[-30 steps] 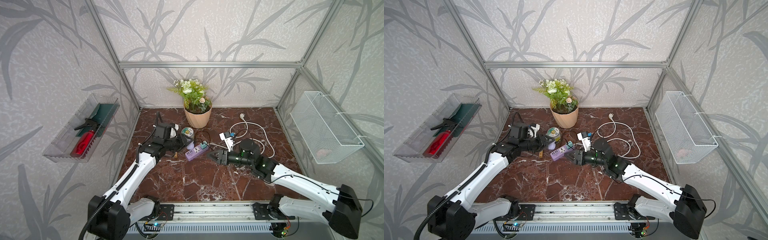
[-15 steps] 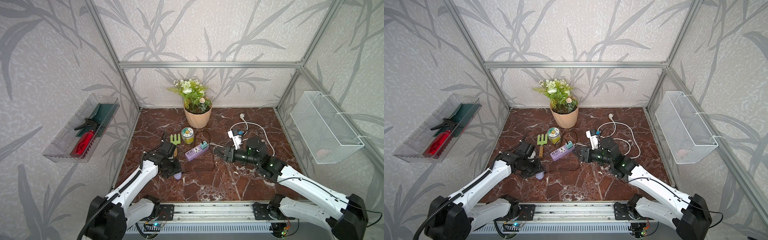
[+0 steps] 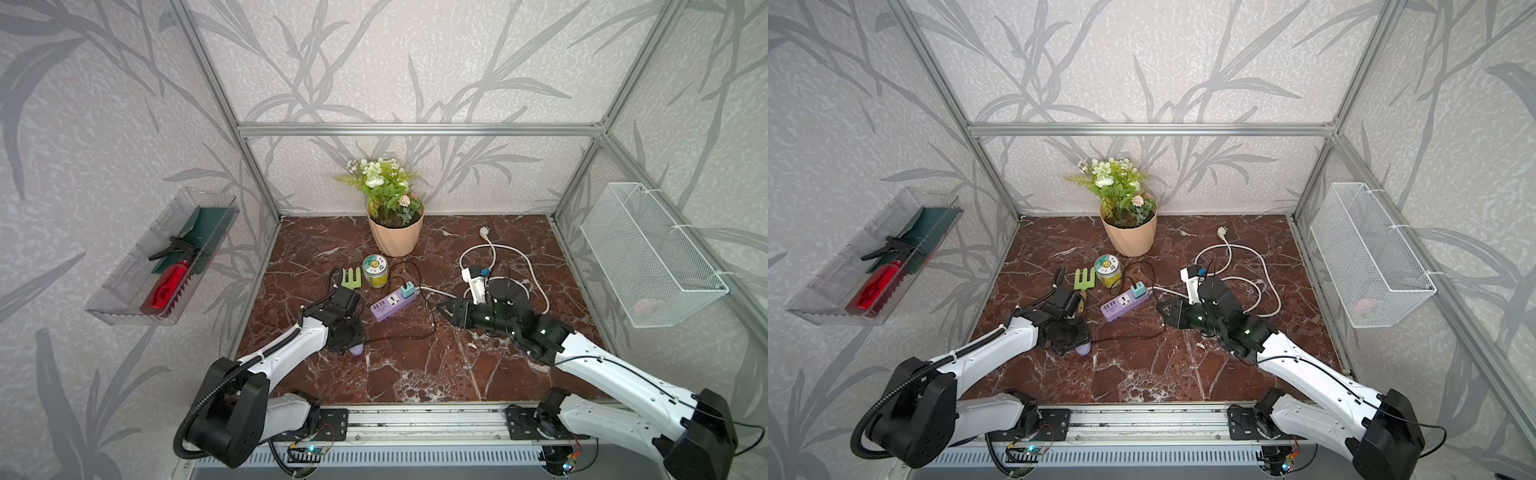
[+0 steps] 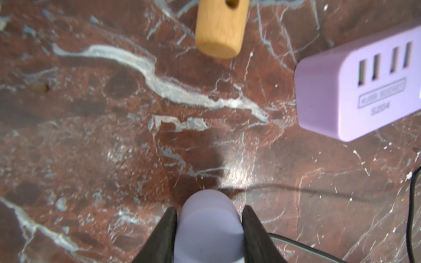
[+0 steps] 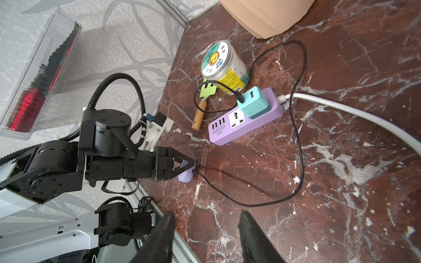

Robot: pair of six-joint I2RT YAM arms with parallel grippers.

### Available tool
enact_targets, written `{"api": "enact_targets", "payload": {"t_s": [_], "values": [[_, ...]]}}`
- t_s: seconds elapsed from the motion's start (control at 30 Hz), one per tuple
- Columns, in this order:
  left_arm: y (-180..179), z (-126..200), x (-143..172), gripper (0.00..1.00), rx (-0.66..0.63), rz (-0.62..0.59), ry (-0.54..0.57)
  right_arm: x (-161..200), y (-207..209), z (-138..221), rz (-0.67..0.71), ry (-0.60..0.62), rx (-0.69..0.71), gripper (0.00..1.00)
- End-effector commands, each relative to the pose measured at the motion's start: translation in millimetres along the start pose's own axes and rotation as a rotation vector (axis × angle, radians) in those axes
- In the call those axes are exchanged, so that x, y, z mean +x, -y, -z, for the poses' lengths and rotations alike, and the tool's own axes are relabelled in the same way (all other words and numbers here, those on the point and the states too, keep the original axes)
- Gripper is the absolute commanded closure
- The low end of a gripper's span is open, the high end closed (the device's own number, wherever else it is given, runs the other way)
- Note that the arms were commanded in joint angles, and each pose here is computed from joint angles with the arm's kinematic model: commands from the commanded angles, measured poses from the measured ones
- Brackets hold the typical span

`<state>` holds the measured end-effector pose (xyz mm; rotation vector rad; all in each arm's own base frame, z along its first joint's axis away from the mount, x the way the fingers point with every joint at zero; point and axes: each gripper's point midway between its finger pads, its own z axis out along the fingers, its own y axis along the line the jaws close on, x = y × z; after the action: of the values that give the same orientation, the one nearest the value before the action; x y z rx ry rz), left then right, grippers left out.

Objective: Charge the bluetooth headset
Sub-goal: Place the bluetooth headset at the center of the board, then reset both arms

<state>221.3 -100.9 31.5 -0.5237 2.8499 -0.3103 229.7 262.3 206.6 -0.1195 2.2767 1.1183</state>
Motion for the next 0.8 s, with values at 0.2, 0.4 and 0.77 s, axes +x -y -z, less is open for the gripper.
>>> {"api": "enact_targets", "payload": {"t_s": [0.2, 0.4, 0.77], "values": [[-3, -11, -14, 0.66, -0.025, 0.010, 0.072, 1, 18, -7, -0.002, 0.005, 0.038, 0.42], [2, 2, -17, 0.21, -0.010, 0.020, 0.087, 0, 32, -3, 0.012, 0.004, 0.096, 0.36], [-16, 148, -105, 0.01, -0.107, 0.026, 0.623, -83, 136, 62, 0.180, 0.125, 0.643, 0.01]]}}
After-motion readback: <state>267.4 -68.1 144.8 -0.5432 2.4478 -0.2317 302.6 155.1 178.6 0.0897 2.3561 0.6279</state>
